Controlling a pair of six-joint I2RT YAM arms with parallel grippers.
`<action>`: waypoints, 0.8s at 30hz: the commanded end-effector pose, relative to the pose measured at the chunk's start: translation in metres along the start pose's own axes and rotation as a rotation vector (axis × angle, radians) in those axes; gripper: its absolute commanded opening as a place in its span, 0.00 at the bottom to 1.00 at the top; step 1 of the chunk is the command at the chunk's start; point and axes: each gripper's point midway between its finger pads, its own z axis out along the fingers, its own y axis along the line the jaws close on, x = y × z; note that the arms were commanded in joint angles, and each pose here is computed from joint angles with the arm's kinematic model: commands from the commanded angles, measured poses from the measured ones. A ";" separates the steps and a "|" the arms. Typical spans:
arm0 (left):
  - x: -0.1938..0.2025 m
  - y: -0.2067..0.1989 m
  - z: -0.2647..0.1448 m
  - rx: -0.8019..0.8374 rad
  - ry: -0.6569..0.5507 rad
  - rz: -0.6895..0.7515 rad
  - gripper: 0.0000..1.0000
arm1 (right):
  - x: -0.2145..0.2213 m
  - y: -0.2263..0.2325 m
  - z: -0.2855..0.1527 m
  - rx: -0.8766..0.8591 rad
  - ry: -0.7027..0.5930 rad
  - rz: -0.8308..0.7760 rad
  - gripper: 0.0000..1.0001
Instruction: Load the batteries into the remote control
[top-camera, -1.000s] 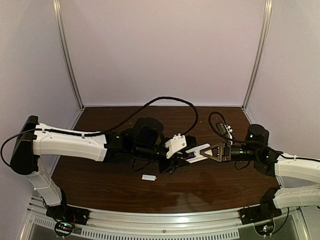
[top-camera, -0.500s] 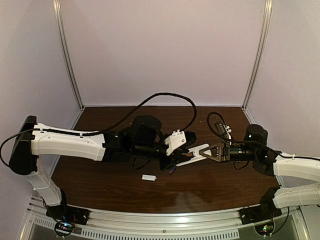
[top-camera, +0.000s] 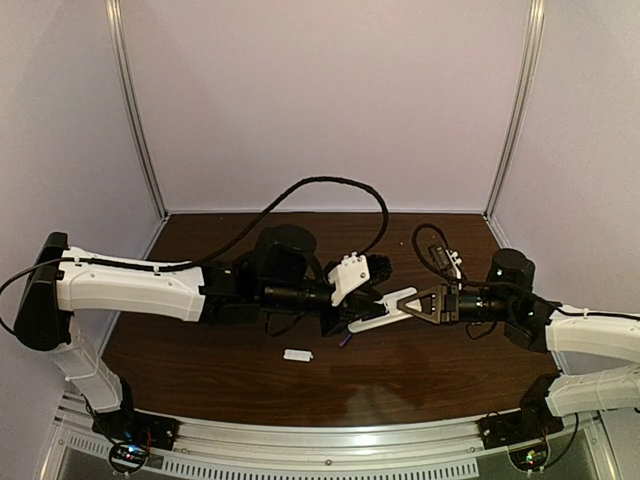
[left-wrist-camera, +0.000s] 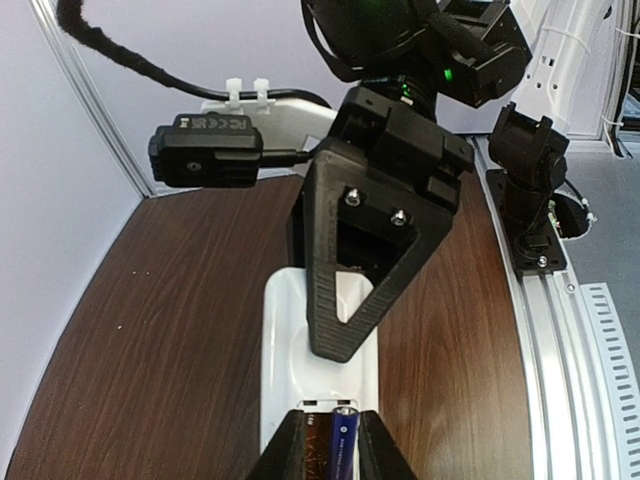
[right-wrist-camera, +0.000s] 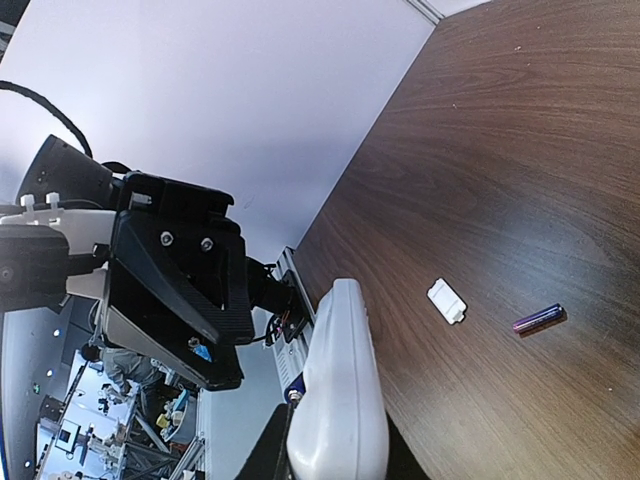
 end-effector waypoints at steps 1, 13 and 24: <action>-0.006 -0.005 0.003 0.031 -0.029 0.016 0.19 | -0.007 0.007 0.002 -0.022 -0.019 -0.021 0.00; -0.001 0.000 0.013 0.016 -0.005 -0.011 0.16 | -0.006 0.008 0.003 -0.024 -0.017 -0.023 0.00; 0.004 0.001 0.018 0.012 0.017 -0.032 0.15 | -0.005 0.008 0.004 -0.023 -0.016 -0.026 0.00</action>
